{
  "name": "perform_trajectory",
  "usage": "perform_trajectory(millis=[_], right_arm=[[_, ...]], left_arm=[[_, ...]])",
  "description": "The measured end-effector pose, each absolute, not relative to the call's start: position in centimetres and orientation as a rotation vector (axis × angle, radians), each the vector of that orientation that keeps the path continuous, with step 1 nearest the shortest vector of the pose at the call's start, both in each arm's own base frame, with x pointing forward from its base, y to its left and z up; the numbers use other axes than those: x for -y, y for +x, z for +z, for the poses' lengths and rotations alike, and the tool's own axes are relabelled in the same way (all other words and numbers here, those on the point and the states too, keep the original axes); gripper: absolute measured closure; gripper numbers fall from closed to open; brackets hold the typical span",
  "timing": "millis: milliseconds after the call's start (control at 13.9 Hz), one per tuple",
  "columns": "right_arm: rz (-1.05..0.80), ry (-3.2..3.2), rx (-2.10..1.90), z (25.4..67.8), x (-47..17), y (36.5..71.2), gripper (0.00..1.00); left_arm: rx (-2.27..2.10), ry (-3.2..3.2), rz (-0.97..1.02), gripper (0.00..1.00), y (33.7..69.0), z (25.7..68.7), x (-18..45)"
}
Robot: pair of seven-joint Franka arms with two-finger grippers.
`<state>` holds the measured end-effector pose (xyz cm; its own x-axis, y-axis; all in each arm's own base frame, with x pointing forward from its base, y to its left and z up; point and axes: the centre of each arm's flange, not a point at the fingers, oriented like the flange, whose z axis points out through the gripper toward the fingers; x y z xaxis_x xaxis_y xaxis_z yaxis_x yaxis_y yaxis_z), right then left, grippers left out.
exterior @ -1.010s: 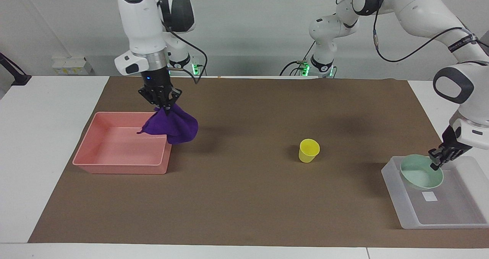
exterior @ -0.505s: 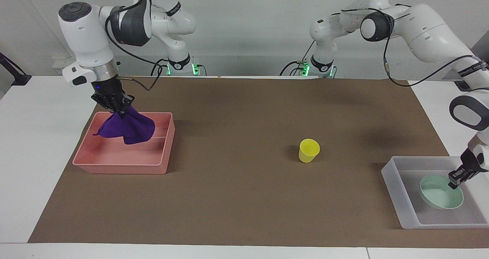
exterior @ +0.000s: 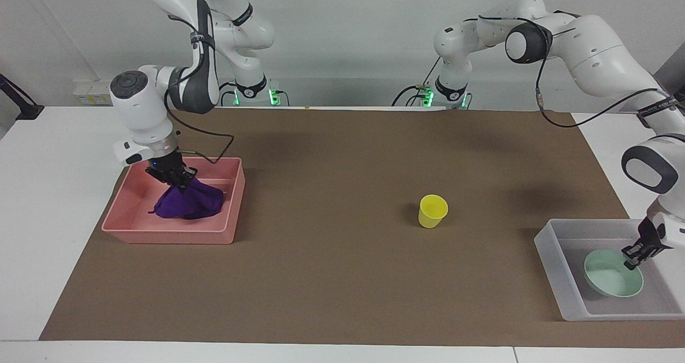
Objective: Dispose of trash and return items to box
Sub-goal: 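Drop the cloth in the pink box while the left gripper places the bowl, then reach the left gripper to the yellow cup and grasp its rim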
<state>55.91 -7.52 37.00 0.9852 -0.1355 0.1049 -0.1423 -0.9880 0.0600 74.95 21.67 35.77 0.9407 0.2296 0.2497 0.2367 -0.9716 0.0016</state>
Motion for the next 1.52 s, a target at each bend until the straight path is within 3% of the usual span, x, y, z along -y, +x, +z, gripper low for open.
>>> perform_trajectory(millis=[216,289,361,577,794,938,1082,1155,1299,1515], right_arm=[[0.161,3.063,0.215,35.4,7.5,55.7,0.89],[0.162,3.063,0.214,35.5,7.4,55.7,0.89],[0.166,3.063,0.215,35.6,7.4,55.7,0.83],[0.205,3.062,0.210,37.1,7.2,56.0,0.52],[0.211,3.066,0.216,41.8,5.7,55.9,0.20],[0.183,3.071,0.247,46.2,3.5,55.6,0.00],[0.155,3.072,0.267,50.4,1.3,55.1,0.00],[0.135,3.072,0.267,52.4,0.9,54.9,0.00],[0.097,3.070,0.270,57.0,1.0,54.4,0.00],[0.067,3.076,0.265,62.5,1.6,53.5,0.00]], left_arm=[[0.251,-3.069,-0.385,0.97,74.9,35.7,-21.6],[0.227,-3.070,-0.384,0.89,74.9,35.7,-21.6],[0.209,-3.070,-0.384,0.80,75.0,35.7,-21.6],[0.140,-3.068,-0.390,0.67,74.9,36.7,-21.2],[0.089,-3.072,-0.391,0.33,74.8,39.7,-19.7],[0.028,-3.079,-0.392,0.29,74.5,42.9,-16.8],[-0.071,-3.085,-0.389,0.07,73.5,46.1,-11.8],[-0.133,-3.089,-0.376,0.03,72.5,47.3,-8.7],[-0.237,-3.102,-0.315,0.00,69.4,48.3,-2.1],[-0.275,-3.128,-0.231,0.00,65.3,46.0,8.0]])
